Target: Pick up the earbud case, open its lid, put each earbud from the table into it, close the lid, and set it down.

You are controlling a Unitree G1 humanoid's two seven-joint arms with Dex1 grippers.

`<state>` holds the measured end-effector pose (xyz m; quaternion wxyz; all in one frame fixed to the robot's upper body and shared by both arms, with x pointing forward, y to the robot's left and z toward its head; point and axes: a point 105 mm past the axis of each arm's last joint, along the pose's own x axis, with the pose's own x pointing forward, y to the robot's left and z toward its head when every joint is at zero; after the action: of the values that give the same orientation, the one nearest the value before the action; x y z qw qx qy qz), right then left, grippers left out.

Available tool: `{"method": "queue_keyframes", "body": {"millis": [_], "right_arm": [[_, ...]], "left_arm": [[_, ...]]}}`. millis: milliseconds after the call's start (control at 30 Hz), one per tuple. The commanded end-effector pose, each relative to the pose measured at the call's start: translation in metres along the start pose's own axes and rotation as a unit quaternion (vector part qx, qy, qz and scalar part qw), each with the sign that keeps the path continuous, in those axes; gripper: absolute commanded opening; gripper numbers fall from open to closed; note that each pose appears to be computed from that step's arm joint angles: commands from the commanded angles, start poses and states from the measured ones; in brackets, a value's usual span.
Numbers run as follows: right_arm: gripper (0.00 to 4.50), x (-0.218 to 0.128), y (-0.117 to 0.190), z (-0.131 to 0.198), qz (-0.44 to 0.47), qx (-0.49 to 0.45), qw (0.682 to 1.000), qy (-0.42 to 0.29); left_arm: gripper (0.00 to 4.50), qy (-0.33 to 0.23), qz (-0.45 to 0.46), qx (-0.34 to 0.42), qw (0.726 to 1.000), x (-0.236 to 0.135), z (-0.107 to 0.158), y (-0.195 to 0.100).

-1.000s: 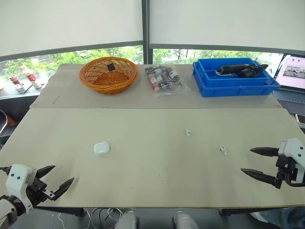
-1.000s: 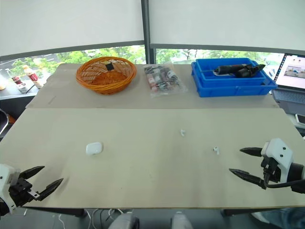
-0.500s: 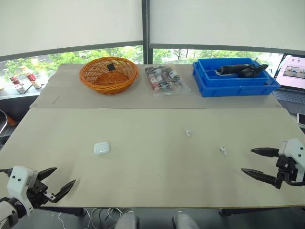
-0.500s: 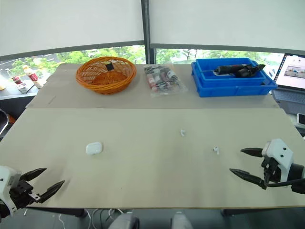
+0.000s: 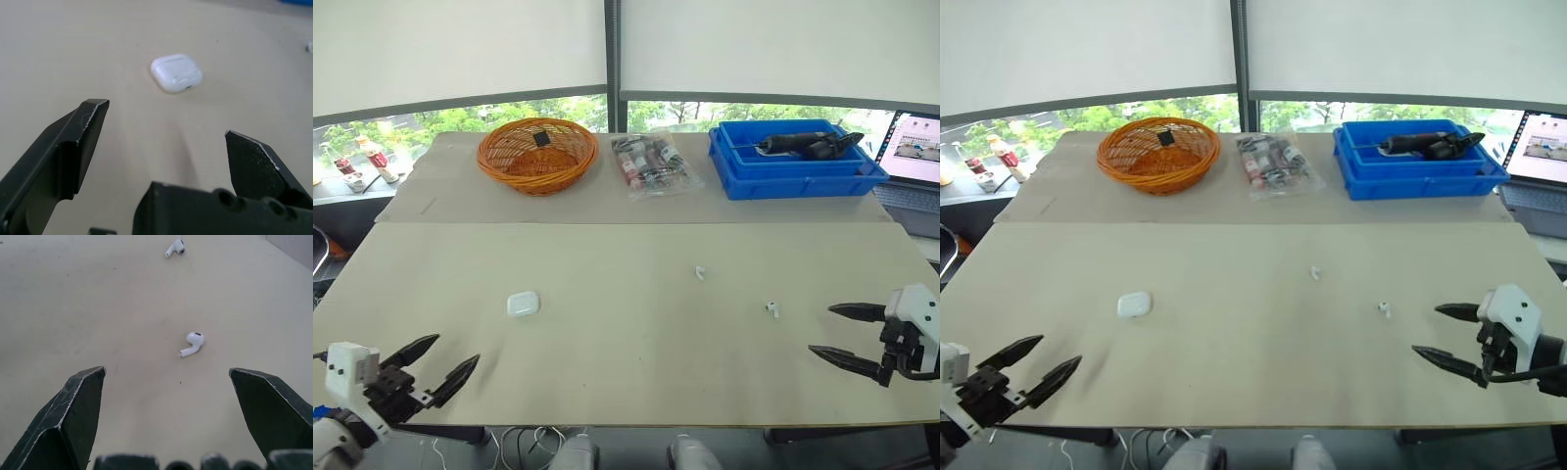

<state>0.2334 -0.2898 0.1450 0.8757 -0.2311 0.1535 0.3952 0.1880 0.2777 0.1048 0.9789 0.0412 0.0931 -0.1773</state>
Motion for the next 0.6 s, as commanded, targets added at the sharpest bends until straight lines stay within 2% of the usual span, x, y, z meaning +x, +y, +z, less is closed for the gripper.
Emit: {"method": "queue_keyframes", "body": {"millis": [33,267,467,600], "right_arm": [[4.47,0.012,0.012,0.041,0.058,-0.038,0.997,-0.040],[4.47,0.037,0.030,0.094,0.134,-0.083,0.983,-0.098],[4.47,0.049,0.041,0.124,0.198,-0.109,0.966,-0.124],[4.47,0.053,0.044,0.139,0.226,-0.126,0.957,-0.135]], "left_arm": [[4.50,-0.039,0.028,-0.011,0.999,0.011,0.015,-0.019],[4.50,-0.067,0.117,-0.028,0.990,0.043,0.016,-0.040],[4.50,-0.045,0.163,-0.027,0.985,0.065,0.000,-0.045],[4.50,-0.034,0.159,-0.038,0.986,0.078,-0.004,-0.053]]}}
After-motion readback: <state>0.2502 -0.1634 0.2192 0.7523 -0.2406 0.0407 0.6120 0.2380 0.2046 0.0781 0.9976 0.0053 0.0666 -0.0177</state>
